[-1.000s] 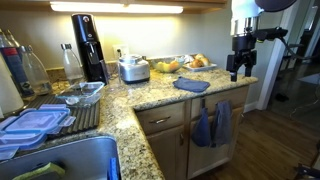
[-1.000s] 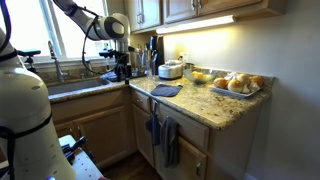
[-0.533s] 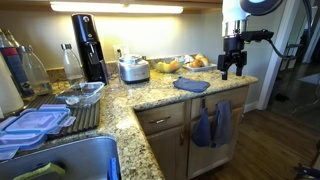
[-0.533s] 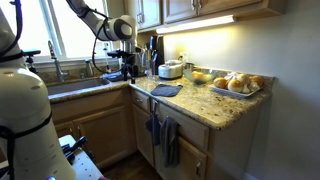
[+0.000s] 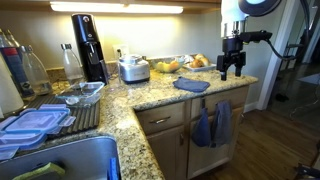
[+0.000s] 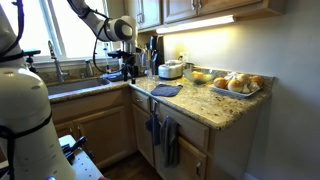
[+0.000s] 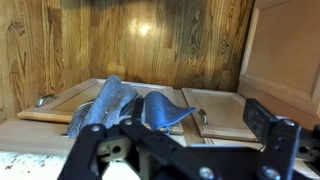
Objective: Take the mitten off the counter top and hang it on the drawer
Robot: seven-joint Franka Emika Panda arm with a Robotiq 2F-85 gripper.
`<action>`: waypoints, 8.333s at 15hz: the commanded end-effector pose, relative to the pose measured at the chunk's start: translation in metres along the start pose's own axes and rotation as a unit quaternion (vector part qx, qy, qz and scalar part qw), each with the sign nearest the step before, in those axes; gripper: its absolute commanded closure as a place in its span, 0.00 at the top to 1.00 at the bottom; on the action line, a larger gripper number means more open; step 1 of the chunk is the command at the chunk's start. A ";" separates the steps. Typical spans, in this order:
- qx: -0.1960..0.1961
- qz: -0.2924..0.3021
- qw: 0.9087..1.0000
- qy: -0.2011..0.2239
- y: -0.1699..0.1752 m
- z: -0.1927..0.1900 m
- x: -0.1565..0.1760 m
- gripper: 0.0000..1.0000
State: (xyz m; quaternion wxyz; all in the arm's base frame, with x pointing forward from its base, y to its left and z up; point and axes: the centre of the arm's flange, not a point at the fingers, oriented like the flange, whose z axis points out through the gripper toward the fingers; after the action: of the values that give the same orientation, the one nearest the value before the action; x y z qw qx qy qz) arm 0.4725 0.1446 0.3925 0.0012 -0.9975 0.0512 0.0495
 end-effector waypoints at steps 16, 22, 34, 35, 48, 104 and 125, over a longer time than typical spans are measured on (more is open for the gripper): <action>-0.045 0.003 0.998 0.041 0.019 0.012 0.143 1.00; -0.036 0.002 0.998 0.042 0.026 0.026 0.191 1.00; -0.050 -0.009 0.998 0.037 0.024 0.042 0.200 1.00; -0.048 -0.015 0.998 0.038 0.025 0.044 0.206 1.00; -0.032 -0.110 0.992 0.059 0.041 0.071 0.285 1.00; -0.004 -0.087 0.979 0.184 0.011 0.030 0.190 0.07; 0.001 -0.135 0.965 0.224 -0.016 0.023 0.115 0.03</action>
State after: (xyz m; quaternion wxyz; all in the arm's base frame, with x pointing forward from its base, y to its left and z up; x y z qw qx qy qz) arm 0.6209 0.1452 0.3476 0.0043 -0.9855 -0.0803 -0.1497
